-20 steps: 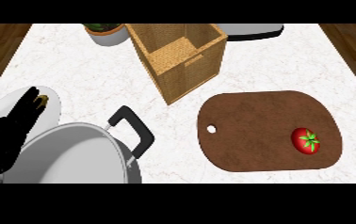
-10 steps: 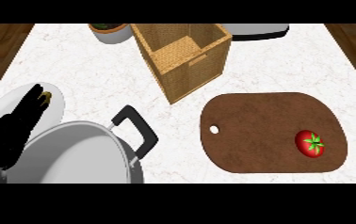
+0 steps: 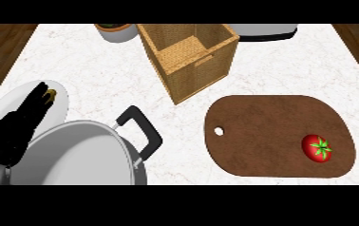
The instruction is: Pick the tomato from the cutting board and place it in the basket
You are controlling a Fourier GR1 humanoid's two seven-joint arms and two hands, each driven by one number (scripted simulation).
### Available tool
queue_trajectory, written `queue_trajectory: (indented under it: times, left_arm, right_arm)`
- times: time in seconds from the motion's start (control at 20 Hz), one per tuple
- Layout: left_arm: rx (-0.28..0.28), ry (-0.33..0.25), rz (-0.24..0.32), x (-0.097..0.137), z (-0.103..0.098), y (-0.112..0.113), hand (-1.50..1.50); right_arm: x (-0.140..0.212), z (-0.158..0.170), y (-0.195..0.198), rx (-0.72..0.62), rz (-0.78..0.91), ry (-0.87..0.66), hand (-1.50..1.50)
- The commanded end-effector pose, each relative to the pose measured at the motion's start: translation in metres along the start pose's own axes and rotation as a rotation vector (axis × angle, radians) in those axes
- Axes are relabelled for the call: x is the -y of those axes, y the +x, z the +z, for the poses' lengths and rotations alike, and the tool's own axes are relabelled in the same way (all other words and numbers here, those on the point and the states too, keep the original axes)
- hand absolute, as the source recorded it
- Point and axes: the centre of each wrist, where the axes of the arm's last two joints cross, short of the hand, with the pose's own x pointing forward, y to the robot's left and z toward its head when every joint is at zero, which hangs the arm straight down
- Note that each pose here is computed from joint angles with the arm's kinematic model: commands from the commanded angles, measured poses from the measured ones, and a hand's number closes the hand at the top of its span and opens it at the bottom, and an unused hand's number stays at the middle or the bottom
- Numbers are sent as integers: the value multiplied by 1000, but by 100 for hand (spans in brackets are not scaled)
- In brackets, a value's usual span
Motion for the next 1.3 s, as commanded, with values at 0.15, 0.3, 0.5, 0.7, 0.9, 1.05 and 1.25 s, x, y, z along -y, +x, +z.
queue_trajectory:
  times: [0.15, 0.3, 0.5, 0.7, 0.9, 1.05, 1.25]
  left_arm:
    - [-247, -80, 81, 40, 17, -72, 0]
    - [-259, -76, 77, 46, 20, -74, 0]
    - [-250, -90, 51, 40, 27, -74, 0]
    - [-255, -73, 58, 34, 29, -75, 0]
    - [-240, -86, 64, 37, 28, -72, 0]
    - [-255, -100, 54, 32, 31, -72, 0]
    - [-242, -92, 58, 31, 16, -61, 0]
  right_arm:
    - [-24, -3, -10, -6, 1, -12, -150]
    - [-38, -4, -9, -1, 6, -23, -150]
    - [-48, -7, -19, -19, -1, -32, -150]
    - [-61, -11, -19, -14, -16, -28, -150]
    - [-80, -18, -18, -8, -9, -38, -150]
    - [-83, -18, -22, -38, 32, 2, -150]
    - [-96, -23, -29, -78, 58, 43, -150]
